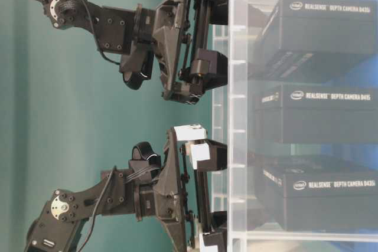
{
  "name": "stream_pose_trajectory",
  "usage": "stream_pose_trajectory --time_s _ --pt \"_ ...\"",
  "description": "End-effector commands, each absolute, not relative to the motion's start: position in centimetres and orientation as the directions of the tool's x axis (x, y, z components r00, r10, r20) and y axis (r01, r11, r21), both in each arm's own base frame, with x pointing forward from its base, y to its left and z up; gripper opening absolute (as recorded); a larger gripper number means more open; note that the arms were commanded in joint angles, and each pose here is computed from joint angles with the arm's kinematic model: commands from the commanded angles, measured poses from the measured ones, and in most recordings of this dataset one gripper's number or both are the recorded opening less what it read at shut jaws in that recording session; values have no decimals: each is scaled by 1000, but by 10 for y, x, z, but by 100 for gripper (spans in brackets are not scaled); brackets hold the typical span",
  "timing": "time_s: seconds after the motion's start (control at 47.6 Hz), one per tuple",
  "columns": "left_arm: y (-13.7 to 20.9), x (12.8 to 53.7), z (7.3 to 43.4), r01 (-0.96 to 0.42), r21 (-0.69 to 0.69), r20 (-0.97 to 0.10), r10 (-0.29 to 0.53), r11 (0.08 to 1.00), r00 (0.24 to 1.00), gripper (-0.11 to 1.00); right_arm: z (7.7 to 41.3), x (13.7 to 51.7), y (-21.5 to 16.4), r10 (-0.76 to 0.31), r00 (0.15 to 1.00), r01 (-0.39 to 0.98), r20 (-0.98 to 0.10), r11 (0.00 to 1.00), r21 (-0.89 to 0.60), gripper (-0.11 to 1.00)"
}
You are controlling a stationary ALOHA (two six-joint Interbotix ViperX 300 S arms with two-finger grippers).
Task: Take the box out of the case with both arms.
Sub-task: 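Descend into the bin and close each gripper on its black box pair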
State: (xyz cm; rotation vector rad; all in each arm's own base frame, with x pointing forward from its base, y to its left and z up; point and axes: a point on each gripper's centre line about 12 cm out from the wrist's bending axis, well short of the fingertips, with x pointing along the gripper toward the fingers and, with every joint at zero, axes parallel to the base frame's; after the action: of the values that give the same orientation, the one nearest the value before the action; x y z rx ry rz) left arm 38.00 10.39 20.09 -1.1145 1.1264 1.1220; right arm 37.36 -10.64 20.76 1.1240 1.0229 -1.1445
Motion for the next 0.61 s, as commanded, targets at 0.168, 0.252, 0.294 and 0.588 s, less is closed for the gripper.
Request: stream_pose_trajectory --time_s 0.168,0.252,0.294,0.588 --pt "98 373 206 -993 -63 -994 79 104 71 63 214 371 -106 -153 138 990 -979 64 129 65" --pt "97 373 207 -992 -66 -994 80 106 74 63 215 371 -106 -153 141 989 -978 64 132 65" --pt "97 373 207 -992 -66 -994 80 104 74 63 215 371 -106 -154 142 989 -978 64 134 65" --pt "96 374 207 -993 -68 -994 80 98 76 63 216 372 -105 -159 146 989 -976 26 143 65"
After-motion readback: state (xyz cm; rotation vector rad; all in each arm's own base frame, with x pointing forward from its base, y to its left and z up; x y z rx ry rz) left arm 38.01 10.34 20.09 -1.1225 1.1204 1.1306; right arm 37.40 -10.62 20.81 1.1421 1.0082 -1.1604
